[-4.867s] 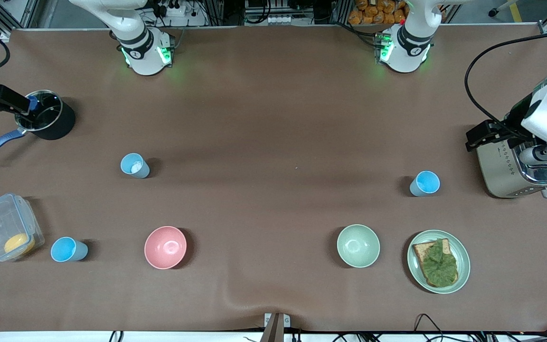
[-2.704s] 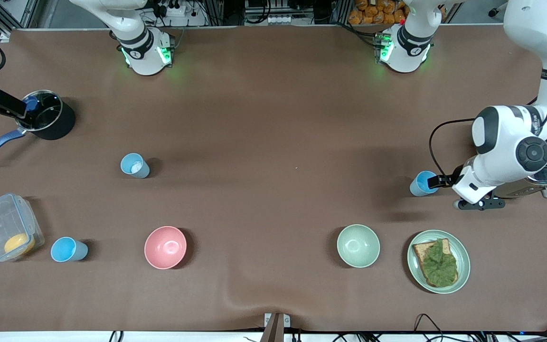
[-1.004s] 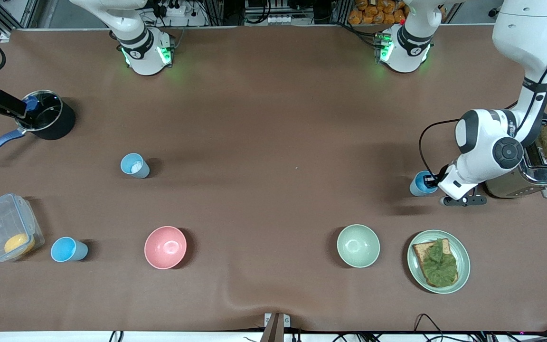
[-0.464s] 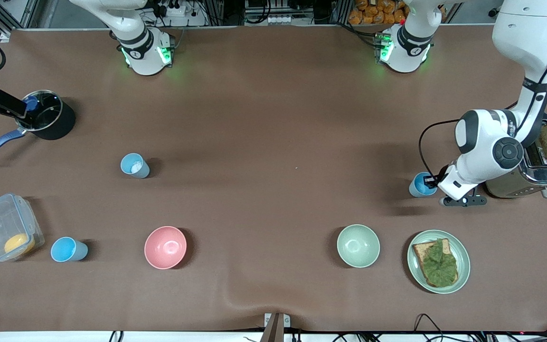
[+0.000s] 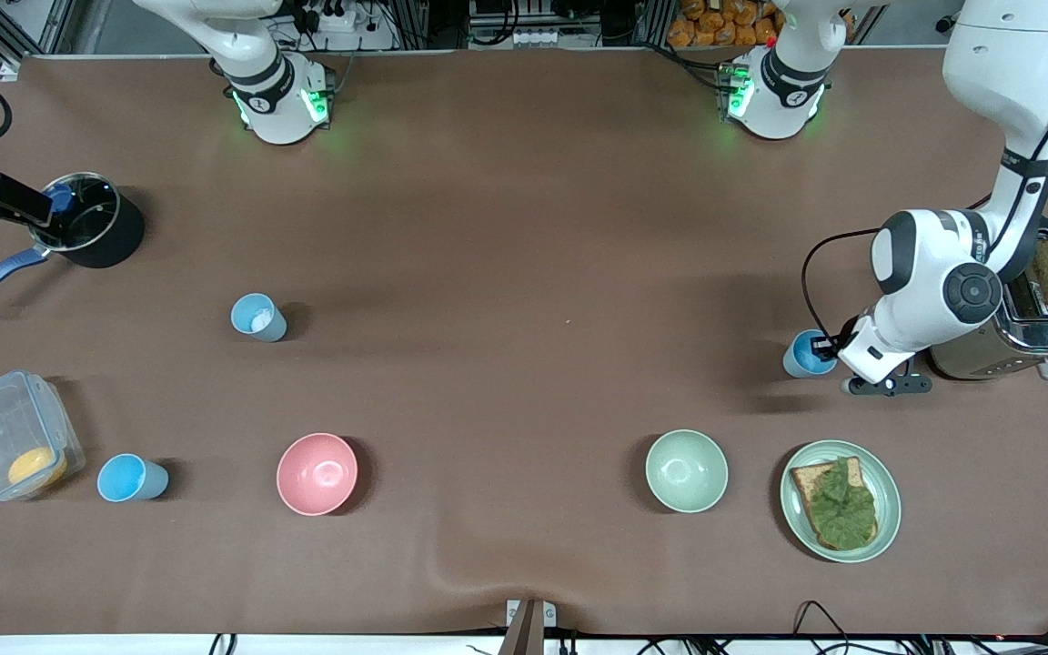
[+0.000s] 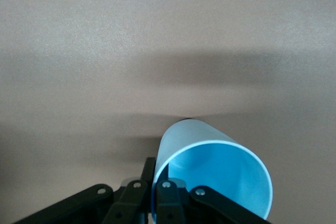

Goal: Stack blue cups with both arms
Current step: 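Reach the right gripper to the blue cup by the saucepan and grasp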

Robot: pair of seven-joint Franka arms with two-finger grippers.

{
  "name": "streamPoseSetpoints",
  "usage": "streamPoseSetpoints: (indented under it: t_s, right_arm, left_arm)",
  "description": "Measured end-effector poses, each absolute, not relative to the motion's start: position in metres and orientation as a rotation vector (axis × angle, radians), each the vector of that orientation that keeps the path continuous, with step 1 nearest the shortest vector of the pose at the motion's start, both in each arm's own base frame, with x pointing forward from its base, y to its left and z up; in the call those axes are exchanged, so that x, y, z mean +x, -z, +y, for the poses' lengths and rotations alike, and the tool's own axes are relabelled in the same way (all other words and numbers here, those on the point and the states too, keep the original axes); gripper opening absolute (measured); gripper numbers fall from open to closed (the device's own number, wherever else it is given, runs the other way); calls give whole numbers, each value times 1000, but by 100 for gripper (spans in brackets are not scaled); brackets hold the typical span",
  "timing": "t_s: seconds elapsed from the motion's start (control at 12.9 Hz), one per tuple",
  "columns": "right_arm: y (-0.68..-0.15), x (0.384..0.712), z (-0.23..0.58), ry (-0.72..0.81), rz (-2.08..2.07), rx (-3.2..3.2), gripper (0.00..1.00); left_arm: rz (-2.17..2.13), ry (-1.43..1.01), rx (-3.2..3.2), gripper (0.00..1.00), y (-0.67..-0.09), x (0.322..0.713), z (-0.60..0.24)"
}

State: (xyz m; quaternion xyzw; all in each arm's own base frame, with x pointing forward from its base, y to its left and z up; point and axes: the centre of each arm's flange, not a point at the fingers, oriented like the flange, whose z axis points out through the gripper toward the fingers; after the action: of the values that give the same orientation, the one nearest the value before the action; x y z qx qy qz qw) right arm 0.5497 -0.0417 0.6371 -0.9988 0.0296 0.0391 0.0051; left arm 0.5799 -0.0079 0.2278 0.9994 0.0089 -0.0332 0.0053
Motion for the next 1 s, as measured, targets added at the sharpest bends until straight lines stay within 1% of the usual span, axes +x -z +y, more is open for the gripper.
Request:
streamPoseSetpoints:
  t_s: [0.23, 0.39, 0.54, 0.7, 0.85, 1.0]
  right_arm:
    - [-622, 554, -72, -164, 166, -3113, 100]
    - [-599, 565, -68, -226, 150, -3100, 100]
    - [-560, 585, -59, -295, 119, -3091, 100]
    - [-521, 602, -59, -330, 112, -3084, 100]
    - [-486, 613, -53, -337, 98, -3082, 100]
    - [-447, 615, -43, -308, 76, -3087, 100]
  left_arm:
    - [27, 104, 3129, 3, -228, 580, -8]
    - [27, 102, 3129, 3, -228, 580, -8]
    - [27, 101, 3129, 3, -229, 581, -8]
    - [27, 100, 3129, 3, -229, 581, -8]
    - [26, 99, 3129, 3, -229, 581, -9]
    - [25, 97, 3129, 3, -230, 581, -9]
